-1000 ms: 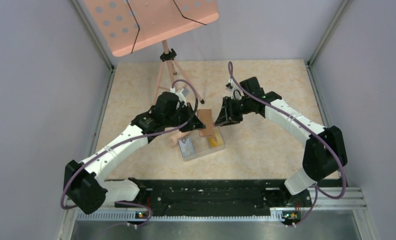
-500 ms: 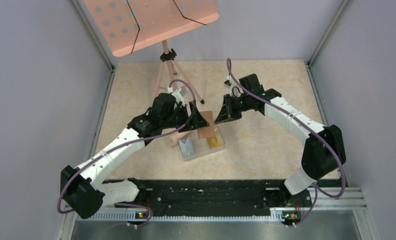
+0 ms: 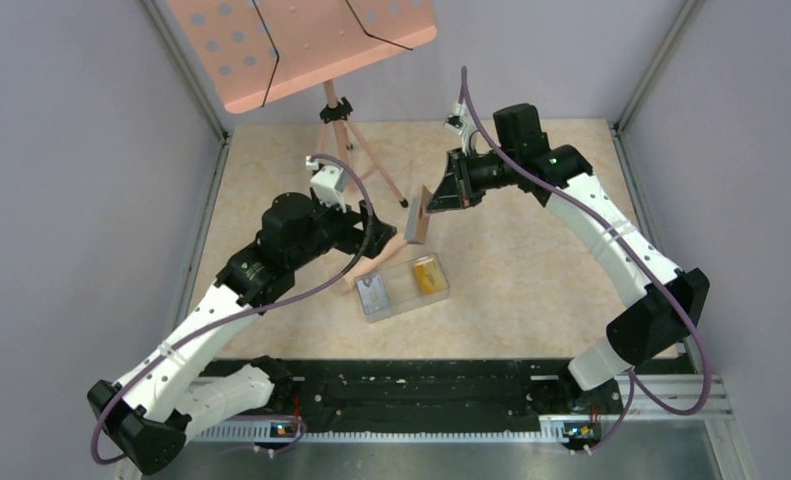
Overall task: Put the credit cards into the card holder
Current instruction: Open the card holder.
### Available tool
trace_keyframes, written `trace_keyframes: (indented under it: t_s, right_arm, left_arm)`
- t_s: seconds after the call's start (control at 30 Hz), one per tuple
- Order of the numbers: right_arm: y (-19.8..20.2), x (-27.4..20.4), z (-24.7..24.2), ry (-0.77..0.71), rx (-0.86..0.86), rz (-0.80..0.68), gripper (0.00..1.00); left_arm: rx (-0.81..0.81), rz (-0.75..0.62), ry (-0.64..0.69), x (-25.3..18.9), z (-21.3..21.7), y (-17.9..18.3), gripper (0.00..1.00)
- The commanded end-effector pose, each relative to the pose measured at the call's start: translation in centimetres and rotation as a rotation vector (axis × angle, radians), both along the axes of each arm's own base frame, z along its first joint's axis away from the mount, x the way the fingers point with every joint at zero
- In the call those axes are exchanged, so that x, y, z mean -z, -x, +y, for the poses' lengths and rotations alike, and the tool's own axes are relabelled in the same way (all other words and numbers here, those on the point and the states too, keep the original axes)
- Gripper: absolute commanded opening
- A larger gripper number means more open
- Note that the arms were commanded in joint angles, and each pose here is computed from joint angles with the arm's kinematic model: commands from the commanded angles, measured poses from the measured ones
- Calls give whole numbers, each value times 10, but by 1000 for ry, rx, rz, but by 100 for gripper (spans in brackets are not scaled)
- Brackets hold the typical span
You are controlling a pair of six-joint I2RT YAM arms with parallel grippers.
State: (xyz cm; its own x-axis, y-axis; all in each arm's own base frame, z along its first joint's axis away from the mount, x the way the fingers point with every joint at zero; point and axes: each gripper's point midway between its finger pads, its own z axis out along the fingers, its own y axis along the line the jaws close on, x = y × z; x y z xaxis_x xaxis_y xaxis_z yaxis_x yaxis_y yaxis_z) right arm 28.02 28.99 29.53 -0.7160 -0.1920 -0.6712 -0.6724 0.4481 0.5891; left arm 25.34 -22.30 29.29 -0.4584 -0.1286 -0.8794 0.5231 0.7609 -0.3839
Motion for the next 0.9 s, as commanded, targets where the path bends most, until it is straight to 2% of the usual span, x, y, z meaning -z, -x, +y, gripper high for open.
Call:
trace_keyframes:
  t_s: [0.0, 0.1, 0.27, 0.37, 0.47, 0.57, 0.73, 0.87]
  right_arm:
    - [29, -35, -4, -60, -168, -95, 0]
    - [43, -43, -4, -89, -234, -85, 0]
    - [62, -49, -4, -145, -307, -40, 0]
    - [69, -49, -3, -167, -334, -13, 0]
    - [74, -47, -3, -182, -357, 11, 0]
    - [75, -45, -2, -187, -364, 28, 0]
    - [73, -42, 1, -195, -378, 49, 0]
    - [72, -39, 1, -193, -378, 56, 0]
  left_arm:
    - [124, -159, -110, -14, -8, -6, 91]
    - [212, -203, -164, -14, -15, -7, 91]
    - [352, -250, -171, -16, -27, -8, 91]
    - [460, -295, -125, -19, -40, -4, 91]
    - [598, -396, -71, -24, -56, 8, 91]
    - [641, -494, -15, -34, -65, 9, 92]
    - [709, -491, 39, -32, -76, 14, 94]
    - [756, -419, 73, -26, -83, 16, 93]
